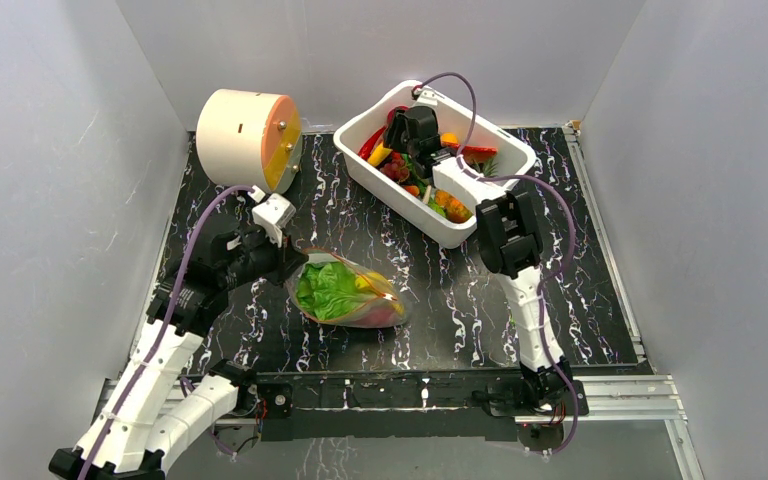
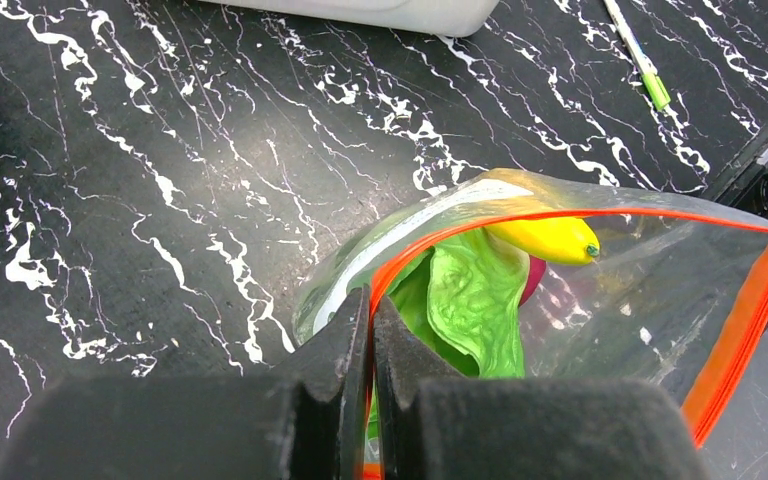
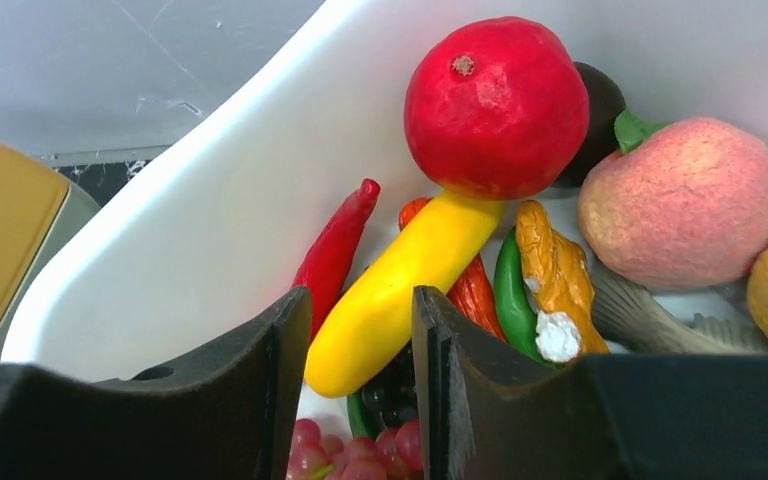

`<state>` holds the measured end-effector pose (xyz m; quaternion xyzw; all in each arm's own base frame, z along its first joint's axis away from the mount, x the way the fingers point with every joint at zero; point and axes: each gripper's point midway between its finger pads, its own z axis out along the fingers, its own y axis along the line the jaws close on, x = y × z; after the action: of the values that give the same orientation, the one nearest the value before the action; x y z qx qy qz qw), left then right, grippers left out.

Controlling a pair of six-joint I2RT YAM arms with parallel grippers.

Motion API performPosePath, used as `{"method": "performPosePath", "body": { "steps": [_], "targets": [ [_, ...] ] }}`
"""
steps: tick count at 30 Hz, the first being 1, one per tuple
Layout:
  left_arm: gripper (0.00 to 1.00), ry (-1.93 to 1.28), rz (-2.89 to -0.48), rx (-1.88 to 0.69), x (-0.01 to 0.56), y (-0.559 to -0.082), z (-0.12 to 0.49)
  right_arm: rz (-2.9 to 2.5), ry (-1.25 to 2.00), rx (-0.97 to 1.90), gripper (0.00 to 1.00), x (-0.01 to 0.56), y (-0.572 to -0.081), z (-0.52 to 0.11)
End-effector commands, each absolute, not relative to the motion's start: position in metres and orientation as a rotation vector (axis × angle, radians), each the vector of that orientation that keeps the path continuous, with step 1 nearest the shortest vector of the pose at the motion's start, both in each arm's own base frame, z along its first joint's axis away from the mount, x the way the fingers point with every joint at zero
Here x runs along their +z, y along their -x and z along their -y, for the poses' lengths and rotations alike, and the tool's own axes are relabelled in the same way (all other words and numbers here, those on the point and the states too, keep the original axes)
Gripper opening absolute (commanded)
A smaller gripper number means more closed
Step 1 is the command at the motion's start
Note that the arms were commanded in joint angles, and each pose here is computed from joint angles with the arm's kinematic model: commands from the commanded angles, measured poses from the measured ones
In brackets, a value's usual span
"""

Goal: Place the food in the zip-top bag and seal the zipper
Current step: Pick up the fake vegetable from the bin.

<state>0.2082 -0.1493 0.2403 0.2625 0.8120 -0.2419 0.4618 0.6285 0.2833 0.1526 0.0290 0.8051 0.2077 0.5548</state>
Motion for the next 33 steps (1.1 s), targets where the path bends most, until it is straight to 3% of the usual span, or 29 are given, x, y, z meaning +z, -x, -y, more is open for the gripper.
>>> {"method": "performPosePath", "body": {
  "steps": [1, 23, 29, 33],
  "targets": [
    [0.0, -0.638, -1.938, -0.626, 0.255, -0.214, 0.156, -1.691, -0.201, 0.629, 0.4, 0.205, -0.655, -0.294],
    [0.0, -0.674, -1.952, -0.558, 0.246, -0.216, 0.149, -1.566, -0.409, 0.746, 0.38, 0.151, -0.692, -0.302],
    [0.0, -0.675, -1.952, -0.562, 0.245, -0.217, 0.15, -1.524, -0.387, 0.789, 0.31, 0.147, -0.694, -0.307],
    [0.0, -0.677, -1.955, -0.561, 0.244, -0.219, 0.15, -1.494, -0.338, 0.798, 0.2, 0.151, -0.694, -0.311]
  ]
}}
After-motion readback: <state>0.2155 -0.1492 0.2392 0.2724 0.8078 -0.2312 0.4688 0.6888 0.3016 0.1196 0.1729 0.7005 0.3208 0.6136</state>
